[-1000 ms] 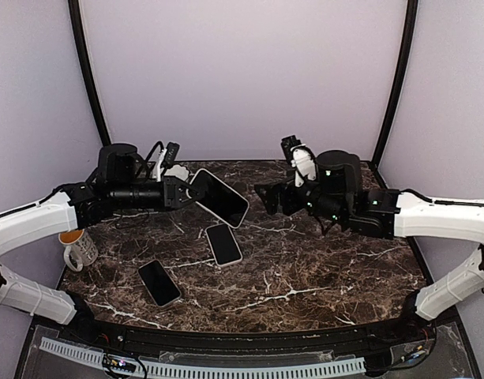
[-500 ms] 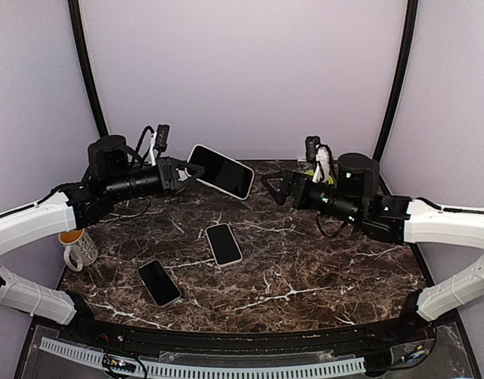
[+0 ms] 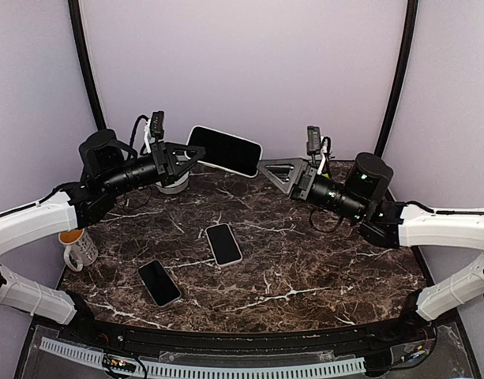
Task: Take the phone out of the phone case
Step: Pass from the left arm to the right
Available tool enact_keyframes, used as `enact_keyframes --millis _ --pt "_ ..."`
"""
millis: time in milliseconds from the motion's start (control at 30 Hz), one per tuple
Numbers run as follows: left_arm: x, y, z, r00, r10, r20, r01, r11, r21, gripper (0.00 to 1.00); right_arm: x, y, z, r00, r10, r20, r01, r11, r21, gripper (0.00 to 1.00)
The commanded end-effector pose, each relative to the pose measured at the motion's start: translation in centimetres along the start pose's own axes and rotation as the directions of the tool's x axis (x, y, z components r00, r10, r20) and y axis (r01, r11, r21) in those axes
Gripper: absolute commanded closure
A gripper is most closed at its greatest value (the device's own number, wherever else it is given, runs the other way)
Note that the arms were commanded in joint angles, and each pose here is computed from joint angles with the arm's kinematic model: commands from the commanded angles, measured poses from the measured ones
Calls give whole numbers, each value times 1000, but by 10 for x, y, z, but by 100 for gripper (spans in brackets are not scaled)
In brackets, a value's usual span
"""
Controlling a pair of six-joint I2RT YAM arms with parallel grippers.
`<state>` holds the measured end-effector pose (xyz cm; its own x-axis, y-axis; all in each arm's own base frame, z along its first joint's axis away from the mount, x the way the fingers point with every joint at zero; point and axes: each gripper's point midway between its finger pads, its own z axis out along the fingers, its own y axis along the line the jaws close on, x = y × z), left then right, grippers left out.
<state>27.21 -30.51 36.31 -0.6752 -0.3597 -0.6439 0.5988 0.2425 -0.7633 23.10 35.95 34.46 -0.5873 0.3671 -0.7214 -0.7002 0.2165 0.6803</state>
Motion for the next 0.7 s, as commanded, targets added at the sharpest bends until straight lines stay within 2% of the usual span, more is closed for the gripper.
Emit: enact_keyframes --millis 0,167,333,667 --pt "-25 -53 -8 996 31 81 -46 979 196 100 -12 21 2 998 37 41 -32 991 -132 2" --pt "-23 -56 -7 998 19 64 -32 976 213 100 -16 32 11 998 52 33 -44 977 -209 2" --pt "-19 -55 -9 998 11 57 -24 975 222 100 -19 42 21 999 46 19 -39 964 -262 10" --pt "-13 -52 -12 999 3 53 -15 973 231 100 -29 58 29 998 50 36 -33 931 -363 42"
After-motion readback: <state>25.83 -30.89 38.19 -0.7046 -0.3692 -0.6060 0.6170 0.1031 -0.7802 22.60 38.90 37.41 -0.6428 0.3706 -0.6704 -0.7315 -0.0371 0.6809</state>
